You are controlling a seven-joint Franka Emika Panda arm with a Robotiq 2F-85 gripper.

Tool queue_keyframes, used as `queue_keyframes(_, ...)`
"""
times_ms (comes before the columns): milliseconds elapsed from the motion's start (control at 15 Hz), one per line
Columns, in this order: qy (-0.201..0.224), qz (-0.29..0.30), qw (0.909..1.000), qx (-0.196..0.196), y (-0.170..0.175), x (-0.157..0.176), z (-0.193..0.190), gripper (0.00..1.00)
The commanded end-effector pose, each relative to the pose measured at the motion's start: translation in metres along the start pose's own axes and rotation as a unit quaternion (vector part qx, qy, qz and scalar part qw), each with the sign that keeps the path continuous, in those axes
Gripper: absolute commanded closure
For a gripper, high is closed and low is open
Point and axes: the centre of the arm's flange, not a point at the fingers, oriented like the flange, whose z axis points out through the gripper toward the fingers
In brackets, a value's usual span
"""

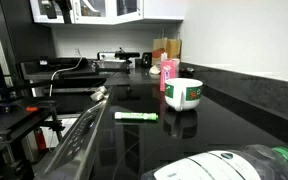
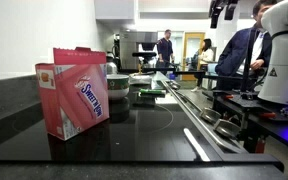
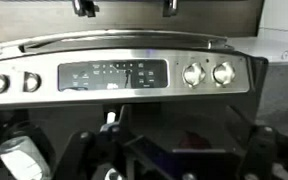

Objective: Pick up the marker and put it in the mug cup

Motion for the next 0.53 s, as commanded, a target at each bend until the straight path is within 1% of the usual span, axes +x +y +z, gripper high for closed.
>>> queue_keyframes(0, -0.008, 0.001, 1.0, -0.001, 0.0007, -0.0025, 0.0068, 0.0)
queue_keyframes(133, -0.019, 0.001, 0.9998, -0.002, 0.0016, -0.0048, 0.0153, 0.0)
queue_keyframes(467, -0.019, 0.001, 0.9998, -0.002, 0.0015, -0.0043, 0.015, 0.0)
